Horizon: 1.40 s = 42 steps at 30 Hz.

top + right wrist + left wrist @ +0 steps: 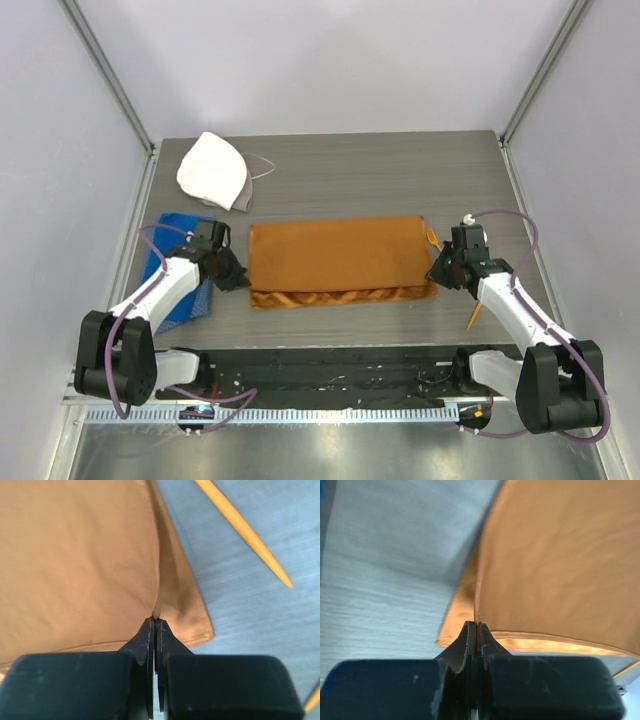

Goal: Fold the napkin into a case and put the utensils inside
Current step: Fold and flatten the napkin at the center of the board.

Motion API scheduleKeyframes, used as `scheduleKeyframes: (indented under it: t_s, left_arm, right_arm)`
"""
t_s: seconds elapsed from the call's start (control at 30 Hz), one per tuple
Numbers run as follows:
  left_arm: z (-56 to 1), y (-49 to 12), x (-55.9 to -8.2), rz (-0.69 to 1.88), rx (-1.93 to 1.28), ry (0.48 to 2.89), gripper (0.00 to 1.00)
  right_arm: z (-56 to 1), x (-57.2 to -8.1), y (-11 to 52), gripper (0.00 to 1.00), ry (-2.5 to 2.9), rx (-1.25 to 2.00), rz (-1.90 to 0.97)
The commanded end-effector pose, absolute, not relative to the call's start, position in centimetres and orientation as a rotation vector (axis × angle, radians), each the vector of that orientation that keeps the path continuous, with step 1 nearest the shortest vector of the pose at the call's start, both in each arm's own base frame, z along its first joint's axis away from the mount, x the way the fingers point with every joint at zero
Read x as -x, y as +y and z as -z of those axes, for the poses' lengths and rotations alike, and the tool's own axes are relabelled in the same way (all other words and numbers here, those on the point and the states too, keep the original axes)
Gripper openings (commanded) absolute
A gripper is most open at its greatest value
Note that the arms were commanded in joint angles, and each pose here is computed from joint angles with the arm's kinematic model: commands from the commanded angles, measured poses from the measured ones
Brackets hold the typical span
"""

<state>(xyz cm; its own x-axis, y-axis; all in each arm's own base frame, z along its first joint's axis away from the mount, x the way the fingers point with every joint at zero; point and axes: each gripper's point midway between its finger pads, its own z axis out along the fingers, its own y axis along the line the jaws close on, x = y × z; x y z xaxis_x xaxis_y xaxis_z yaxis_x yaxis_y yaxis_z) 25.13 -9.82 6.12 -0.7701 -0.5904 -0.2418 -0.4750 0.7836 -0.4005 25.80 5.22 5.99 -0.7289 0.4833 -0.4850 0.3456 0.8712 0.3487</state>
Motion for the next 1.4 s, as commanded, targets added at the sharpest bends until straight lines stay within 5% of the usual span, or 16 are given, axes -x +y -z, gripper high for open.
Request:
scheduleKeyframes:
  t_s: [0.0, 0.6, 1.37]
  left_arm:
    - [-5.2, -10.3, -24.6, 0.488, 0.830, 2.642, 0.00]
    - [-7.2, -11.2, -22.1, 0.574, 0.821, 2.611, 0.00]
    - [-1.8, -11.4, -21.1, 0.430, 0.820, 2.707, 0.00]
  right_arm:
    - [-5.9, -25.5, 4.0, 0.01, 2.431, -0.693, -0.237]
    - [-7.7, -24.4, 2.8, 0.01, 2.372, -0.818, -0.188]
    - [-3.9, -23.5, 1.3, 0.01, 2.397, -0.869, -0.054]
